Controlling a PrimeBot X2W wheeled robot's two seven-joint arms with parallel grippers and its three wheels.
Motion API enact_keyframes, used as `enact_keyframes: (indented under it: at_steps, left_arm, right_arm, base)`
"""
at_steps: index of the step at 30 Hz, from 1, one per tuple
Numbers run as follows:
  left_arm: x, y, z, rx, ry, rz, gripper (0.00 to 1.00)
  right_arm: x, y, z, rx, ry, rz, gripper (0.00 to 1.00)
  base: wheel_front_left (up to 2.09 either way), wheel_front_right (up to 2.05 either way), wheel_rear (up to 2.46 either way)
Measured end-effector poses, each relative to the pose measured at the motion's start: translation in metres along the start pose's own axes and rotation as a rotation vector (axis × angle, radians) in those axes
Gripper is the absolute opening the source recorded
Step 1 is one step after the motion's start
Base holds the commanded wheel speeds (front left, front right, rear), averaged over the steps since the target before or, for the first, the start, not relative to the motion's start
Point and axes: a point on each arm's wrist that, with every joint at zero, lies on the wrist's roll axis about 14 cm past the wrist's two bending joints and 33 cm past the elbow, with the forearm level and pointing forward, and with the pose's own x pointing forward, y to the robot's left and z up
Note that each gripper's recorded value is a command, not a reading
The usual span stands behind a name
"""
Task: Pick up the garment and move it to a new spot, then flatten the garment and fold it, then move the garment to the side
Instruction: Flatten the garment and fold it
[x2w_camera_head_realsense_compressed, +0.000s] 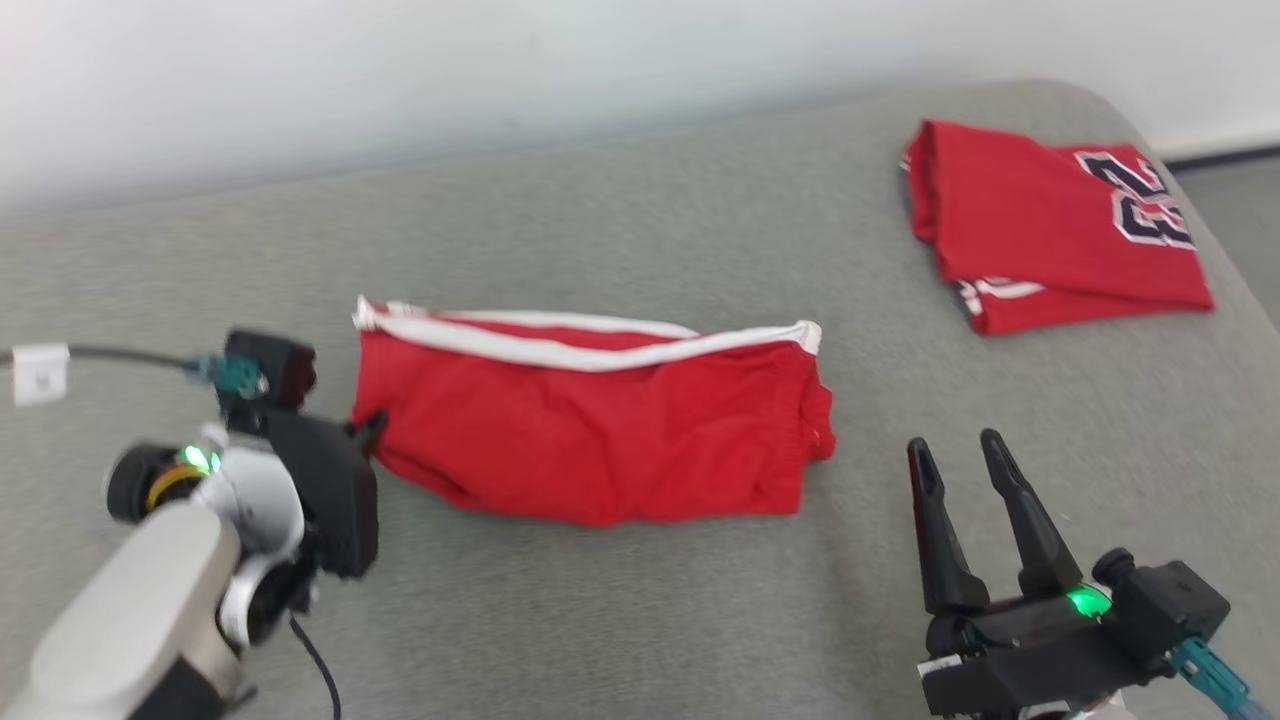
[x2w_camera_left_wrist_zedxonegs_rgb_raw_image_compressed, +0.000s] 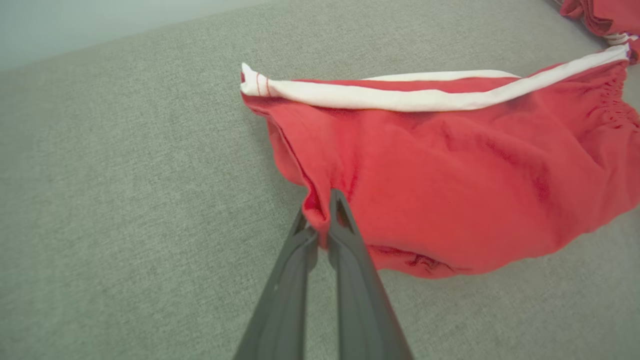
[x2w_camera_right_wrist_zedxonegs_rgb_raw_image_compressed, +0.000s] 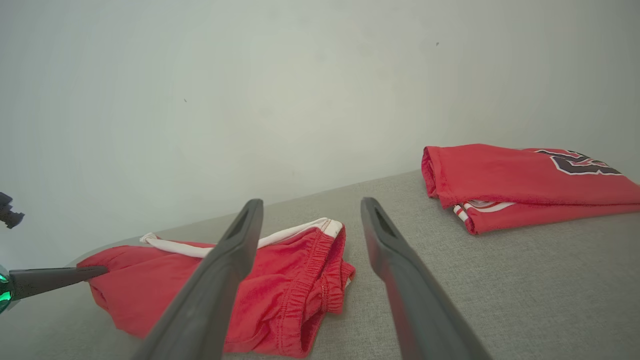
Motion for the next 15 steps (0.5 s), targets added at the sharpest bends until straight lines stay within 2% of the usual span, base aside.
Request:
enact_keyframes:
  at_steps: [14, 15]
  left_arm:
    - [-0.065, -0.003, -0.071, -0.228, -0.066, 0.107, 0.00]
    - [-0.066, -0.002, -0.070, -0.237, -0.098, 0.117, 0.58]
  right_arm:
    - [-0.003, 0.023, -0.003, 0.007, 0.006, 0.075, 1.00]
    - [-0.003, 0.024, -0.003, 0.006, 0.008, 0.080, 1.00]
  base:
    - [0.00, 0.00, 0.00]
    - [0.00, 0.00, 0.00]
